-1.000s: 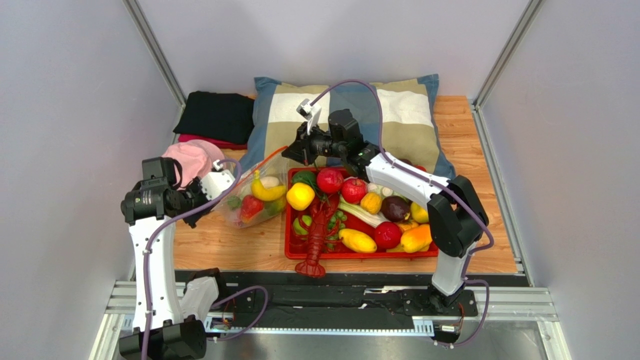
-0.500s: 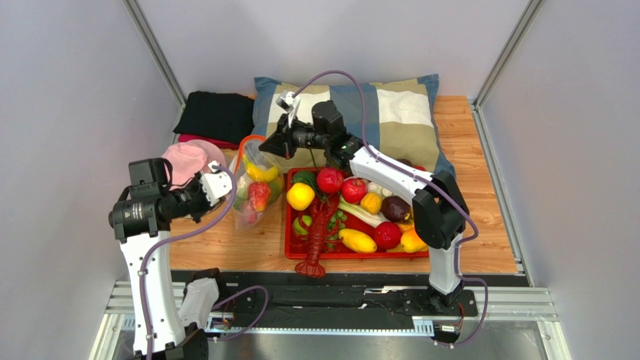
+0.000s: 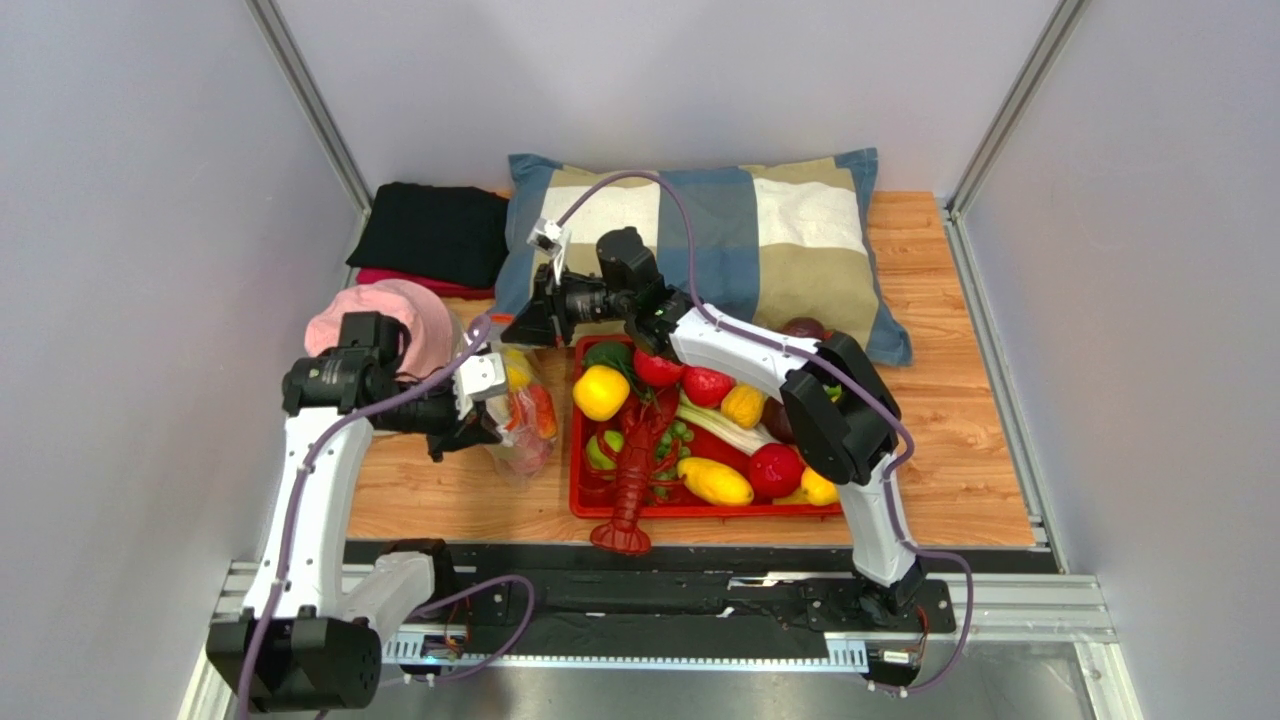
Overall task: Place the food in the zip-top bag and seal the zipper
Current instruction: Place the zipper food storage bag at the center of the board, then reset both arms
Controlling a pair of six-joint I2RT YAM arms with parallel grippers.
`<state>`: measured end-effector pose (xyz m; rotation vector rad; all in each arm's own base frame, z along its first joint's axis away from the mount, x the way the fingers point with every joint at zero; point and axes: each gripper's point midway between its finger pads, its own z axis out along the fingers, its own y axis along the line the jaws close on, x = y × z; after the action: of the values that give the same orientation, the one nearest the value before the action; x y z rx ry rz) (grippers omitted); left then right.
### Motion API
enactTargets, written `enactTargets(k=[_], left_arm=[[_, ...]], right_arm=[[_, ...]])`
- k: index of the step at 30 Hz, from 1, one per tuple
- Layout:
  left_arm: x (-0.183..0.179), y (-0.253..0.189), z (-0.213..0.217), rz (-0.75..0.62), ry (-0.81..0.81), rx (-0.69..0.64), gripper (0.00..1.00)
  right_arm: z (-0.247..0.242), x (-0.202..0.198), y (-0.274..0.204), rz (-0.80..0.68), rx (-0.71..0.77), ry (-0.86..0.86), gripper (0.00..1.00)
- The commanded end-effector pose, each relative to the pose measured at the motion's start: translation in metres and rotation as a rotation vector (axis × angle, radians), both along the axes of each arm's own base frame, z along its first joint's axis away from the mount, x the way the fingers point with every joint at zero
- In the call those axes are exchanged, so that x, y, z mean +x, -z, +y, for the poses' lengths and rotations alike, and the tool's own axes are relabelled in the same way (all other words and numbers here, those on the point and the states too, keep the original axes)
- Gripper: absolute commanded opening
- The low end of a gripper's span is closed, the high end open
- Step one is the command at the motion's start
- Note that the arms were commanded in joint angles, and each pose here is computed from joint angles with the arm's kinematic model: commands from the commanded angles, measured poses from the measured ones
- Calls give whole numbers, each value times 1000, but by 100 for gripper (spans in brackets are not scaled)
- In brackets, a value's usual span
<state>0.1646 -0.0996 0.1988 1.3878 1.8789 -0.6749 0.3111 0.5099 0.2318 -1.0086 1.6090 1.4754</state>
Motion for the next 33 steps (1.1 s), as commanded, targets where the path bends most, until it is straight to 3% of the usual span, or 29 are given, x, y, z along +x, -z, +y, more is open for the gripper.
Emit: enactTargets(k=[1,2,3,6,11,12,15,17,20,21,26,31,33], left_arm=[[-19,9,-16,177,25,-64,10],[-17,10,-16,185,21,-68,16],[-19,11,-23,194,58,-64,24],[-10,3,-26,175,51,-59,43],[1,-28,-24,111,5,-44,69],[4,-32,-23,107,-10,-38,76],[13,-55,-20,97,-62,-28,80],[18,-75,-20,89,-93,-32,89],[41,-102,-20,84,-200,-59,91],[51,-105,-20,104,-227,-64,99],[97,-144,-21,161,-409,-121,99],[142,-146,-21,204,-522,-156,99],[152,-145,-26,198,-509,-186,99]], right_arm=[[-22,10,-23,-92,33,1,18],[-26,10,-22,-86,13,-1,31],[-28,8,-23,-92,6,-6,50],[-34,6,-32,-116,-19,8,73],[-62,20,-65,-158,-39,105,87],[-68,23,-71,-165,-39,124,95],[-94,36,-91,-166,-49,194,100],[-115,42,-107,-178,-50,238,100],[-145,49,-128,-191,-54,306,100],[-153,53,-134,-210,-59,333,100],[-221,63,-158,-222,-107,504,100],[-298,55,-157,-175,-151,706,100],[-330,55,-135,-154,-205,789,100]])
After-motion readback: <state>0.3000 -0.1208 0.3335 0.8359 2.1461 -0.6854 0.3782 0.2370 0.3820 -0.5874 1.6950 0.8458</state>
